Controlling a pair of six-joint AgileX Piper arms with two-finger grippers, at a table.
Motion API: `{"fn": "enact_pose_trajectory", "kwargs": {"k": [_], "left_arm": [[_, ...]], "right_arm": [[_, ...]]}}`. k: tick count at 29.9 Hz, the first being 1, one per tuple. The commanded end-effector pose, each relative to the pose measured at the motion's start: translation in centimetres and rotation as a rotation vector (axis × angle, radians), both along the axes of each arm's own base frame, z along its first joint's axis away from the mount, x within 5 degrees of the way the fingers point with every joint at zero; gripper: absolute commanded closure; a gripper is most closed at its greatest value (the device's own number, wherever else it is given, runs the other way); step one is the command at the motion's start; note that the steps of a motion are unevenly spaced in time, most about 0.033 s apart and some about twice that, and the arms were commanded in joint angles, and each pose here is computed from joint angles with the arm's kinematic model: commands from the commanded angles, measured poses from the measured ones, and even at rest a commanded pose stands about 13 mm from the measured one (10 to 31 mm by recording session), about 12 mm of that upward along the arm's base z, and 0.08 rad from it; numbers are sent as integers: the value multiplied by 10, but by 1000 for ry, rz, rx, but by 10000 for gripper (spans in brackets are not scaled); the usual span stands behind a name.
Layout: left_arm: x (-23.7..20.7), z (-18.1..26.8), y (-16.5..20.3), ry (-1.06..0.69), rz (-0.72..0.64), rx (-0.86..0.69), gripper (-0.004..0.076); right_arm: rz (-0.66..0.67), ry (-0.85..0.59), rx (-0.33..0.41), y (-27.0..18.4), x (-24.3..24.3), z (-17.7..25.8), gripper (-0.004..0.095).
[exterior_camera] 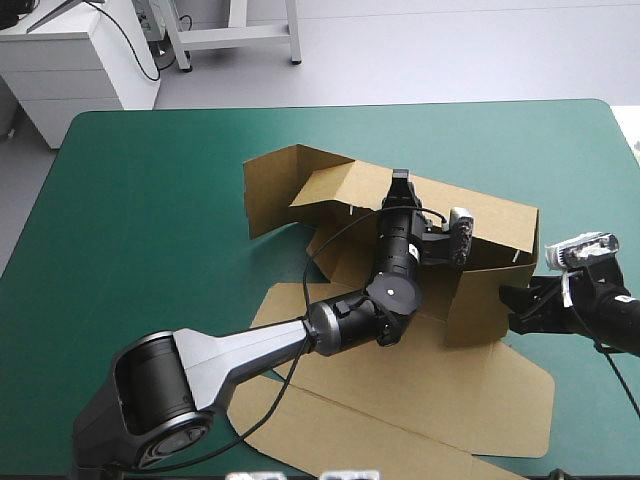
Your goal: Fold the box
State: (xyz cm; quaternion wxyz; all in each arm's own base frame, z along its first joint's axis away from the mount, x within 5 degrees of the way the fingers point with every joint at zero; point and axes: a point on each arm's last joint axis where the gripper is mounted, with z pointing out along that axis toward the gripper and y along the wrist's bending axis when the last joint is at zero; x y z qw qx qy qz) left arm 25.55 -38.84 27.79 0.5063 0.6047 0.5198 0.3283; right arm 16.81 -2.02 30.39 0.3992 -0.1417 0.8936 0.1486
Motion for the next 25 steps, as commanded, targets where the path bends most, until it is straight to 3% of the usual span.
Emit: {"fn": "enact_pose_trajectory", "kwargs": {"k": [1,6,13,21,25], "left_arm": [[-6,26,4,-5,-3,-85,732],[-8,40,9,-17,-9,-117,732],[-13,54,11,-15,-51,-159,732],[-13,53,10,-4,-55,-160,732],[-13,53,10,-5,-57,-159,732]], "right_arm": [[-37,-90,-28,0,7,9,392],[-122,-151,-69,-2,15,1,392],[-184,-145,-10,-1,35,-22,436],[-199,-113,-3,2,60,-43,629],[-186,-102,3,7,65,-48,908]]}}
